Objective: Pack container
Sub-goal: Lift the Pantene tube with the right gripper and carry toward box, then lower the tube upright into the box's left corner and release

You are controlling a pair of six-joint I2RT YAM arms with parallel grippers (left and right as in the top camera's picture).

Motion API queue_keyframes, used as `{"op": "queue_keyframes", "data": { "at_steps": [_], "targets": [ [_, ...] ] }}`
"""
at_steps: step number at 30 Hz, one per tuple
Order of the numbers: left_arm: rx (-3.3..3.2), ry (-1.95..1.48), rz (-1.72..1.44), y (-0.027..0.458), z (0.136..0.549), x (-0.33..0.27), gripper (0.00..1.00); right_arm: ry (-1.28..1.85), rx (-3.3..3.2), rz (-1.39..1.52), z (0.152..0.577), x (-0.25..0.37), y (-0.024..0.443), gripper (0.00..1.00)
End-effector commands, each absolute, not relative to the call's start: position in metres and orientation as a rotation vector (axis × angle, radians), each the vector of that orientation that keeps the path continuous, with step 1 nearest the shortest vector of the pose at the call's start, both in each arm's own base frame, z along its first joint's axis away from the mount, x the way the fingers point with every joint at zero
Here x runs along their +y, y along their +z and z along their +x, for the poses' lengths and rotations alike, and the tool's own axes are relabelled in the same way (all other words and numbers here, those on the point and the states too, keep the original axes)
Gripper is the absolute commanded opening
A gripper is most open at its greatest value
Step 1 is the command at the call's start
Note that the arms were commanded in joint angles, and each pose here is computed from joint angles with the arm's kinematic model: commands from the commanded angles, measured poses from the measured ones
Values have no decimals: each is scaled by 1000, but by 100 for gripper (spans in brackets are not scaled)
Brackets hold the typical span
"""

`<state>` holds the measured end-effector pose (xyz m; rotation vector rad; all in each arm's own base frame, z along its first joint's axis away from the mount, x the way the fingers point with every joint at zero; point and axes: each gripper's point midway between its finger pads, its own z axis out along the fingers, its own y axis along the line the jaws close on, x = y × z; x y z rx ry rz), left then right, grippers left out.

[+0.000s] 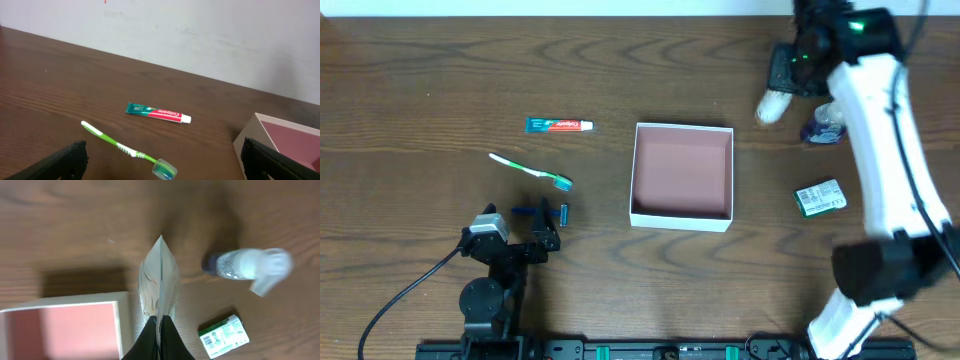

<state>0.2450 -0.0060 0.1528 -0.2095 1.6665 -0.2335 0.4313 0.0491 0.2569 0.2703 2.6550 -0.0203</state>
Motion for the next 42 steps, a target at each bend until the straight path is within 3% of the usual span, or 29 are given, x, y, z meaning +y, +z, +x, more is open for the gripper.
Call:
{"op": "queue_keyframes", "data": {
  "at_steps": [1,8,19,33,42],
  "targets": [
    [1713,-229,-206,138,244,-6,98,104,2458,194,407,58,339,1],
    [1712,-229,-205,138,244,-7,98,284,2406,77,363,97,377,1],
    [1713,-229,-205,138,244,-7,98,391,2531,-52,318,174,358,1],
    [1713,-228,-205,138,244,-6,98,315,2679,-144,340,248,284,1],
    [1713,-228,-205,138,244,-6,98,236,2707,-140,368,262,244,1]
  ]
}}
